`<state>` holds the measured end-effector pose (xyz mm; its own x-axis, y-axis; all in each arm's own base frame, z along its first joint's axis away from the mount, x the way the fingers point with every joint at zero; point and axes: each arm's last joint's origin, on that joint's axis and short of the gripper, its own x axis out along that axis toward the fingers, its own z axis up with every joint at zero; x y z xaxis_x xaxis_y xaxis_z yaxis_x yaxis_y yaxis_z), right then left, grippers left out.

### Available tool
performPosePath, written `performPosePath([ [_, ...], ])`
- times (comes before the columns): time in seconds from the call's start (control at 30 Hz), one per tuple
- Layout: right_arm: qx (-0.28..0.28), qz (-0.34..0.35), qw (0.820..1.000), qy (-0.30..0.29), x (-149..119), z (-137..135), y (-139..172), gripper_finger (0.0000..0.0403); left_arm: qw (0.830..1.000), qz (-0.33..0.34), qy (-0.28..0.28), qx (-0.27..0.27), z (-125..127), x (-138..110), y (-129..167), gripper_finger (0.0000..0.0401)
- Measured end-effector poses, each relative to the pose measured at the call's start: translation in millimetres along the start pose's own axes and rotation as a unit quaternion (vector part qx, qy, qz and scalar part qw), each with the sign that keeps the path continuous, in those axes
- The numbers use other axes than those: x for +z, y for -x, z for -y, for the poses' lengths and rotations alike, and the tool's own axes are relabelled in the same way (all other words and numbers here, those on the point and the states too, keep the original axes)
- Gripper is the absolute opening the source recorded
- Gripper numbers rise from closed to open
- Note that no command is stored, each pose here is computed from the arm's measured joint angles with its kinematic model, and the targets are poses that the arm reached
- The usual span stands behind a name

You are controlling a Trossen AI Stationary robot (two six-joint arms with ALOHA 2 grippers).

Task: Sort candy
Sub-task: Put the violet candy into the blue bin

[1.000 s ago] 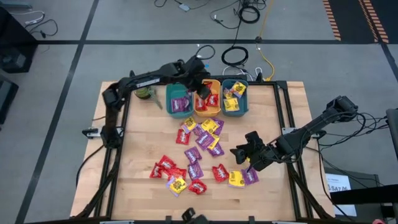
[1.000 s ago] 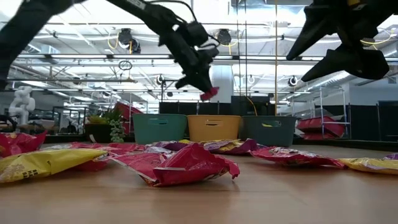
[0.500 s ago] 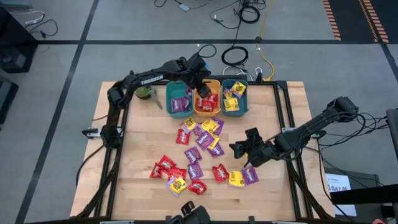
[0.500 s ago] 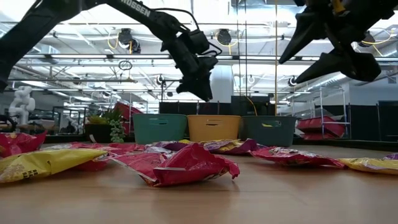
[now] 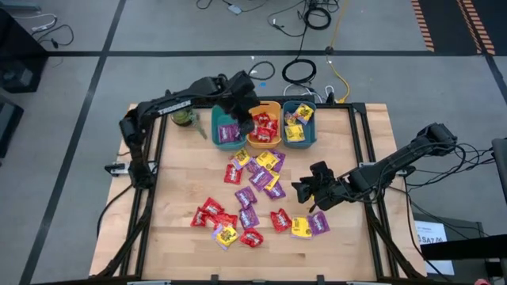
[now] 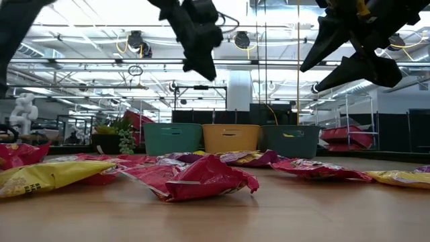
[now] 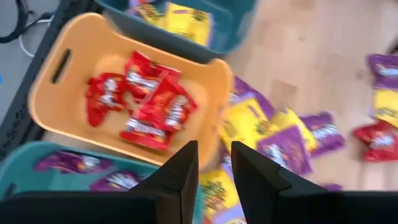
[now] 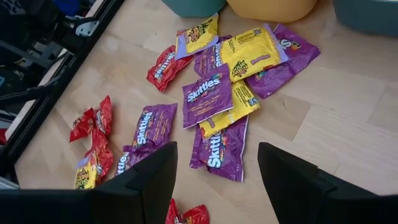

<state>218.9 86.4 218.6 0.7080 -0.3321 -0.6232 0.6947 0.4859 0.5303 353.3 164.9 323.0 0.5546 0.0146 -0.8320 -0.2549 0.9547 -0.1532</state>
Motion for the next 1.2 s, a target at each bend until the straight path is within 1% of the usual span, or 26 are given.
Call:
performPosePath([
  [0.13,0.000,0.000,1.000,0.001,0.0,0.0,0.0,0.0215,0.999,0.030,0.017,-0.011,21.3,-21.0,12.6,0.0105],
  [0.2,0.000,-0.001,1.000,0.009,-0.1,0.0,0.0,0.0215,0.998,0.054,0.032,-0.017,31.0,-37.5,21.9,0.0105],
  [0.33,0.000,-0.002,0.999,0.046,-0.1,0.0,0.0,0.0215,0.993,0.098,0.060,-0.030,55.3,-76.8,44.5,0.0105],
  [0.43,0.003,-0.005,0.999,0.040,-0.3,-0.6,0.0,0.0215,0.987,0.137,0.080,0.003,74.9,-109.1,64.2,0.0105],
  [0.5,0.008,-0.012,0.999,0.036,-0.5,-1.4,0.0,0.0215,0.979,0.169,0.107,0.035,86.2,-130.8,78.7,0.0105],
  [0.53,0.009,-0.012,0.999,0.037,-0.6,-1.5,0.0,0.0215,0.975,0.183,0.119,0.043,91.2,-141.7,84.8,0.0105],
  [0.57,0.009,-0.013,0.999,0.038,-0.6,-1.5,0.0,0.0215,0.972,0.194,0.128,0.042,96.4,-152.7,90.2,0.0105],
  [0.63,0.009,-0.014,0.999,0.043,-0.7,-1.5,0.0,0.0215,0.968,0.211,0.137,0.024,105.6,-172.9,99.8,0.0105],
  [0.77,0.010,-0.027,0.997,0.072,-1.6,-1.1,0.1,0.0220,0.961,0.226,0.158,-0.017,117.2,-204.3,107.9,0.0105],
  [0.87,-0.004,-0.039,0.996,0.086,-2.6,2.5,0.1,0.0246,0.962,0.226,0.150,-0.022,124.5,-219.8,105.4,0.0105],
  [0.97,-0.024,-0.047,0.993,0.101,-3.5,7.5,0.3,0.0284,0.964,0.226,0.137,-0.012,129.8,-228.5,100.2,0.0105],
  [1.03,-0.025,-0.055,0.993,0.102,-4.0,8.0,0.4,0.0306,0.967,0.218,0.130,-0.002,130.1,-232.3,97.0,0.0105],
  [1.13,-0.012,-0.108,0.989,0.102,-7.1,7.6,0.8,0.0327,0.977,0.182,0.106,0.010,128.0,-238.7,93.9,0.0105],
  [1.2,-0.006,-0.133,0.986,0.102,-8.6,7.3,1.2,0.0334,0.982,0.158,0.102,0.009,127.1,-242.5,92.2,0.0105],
])
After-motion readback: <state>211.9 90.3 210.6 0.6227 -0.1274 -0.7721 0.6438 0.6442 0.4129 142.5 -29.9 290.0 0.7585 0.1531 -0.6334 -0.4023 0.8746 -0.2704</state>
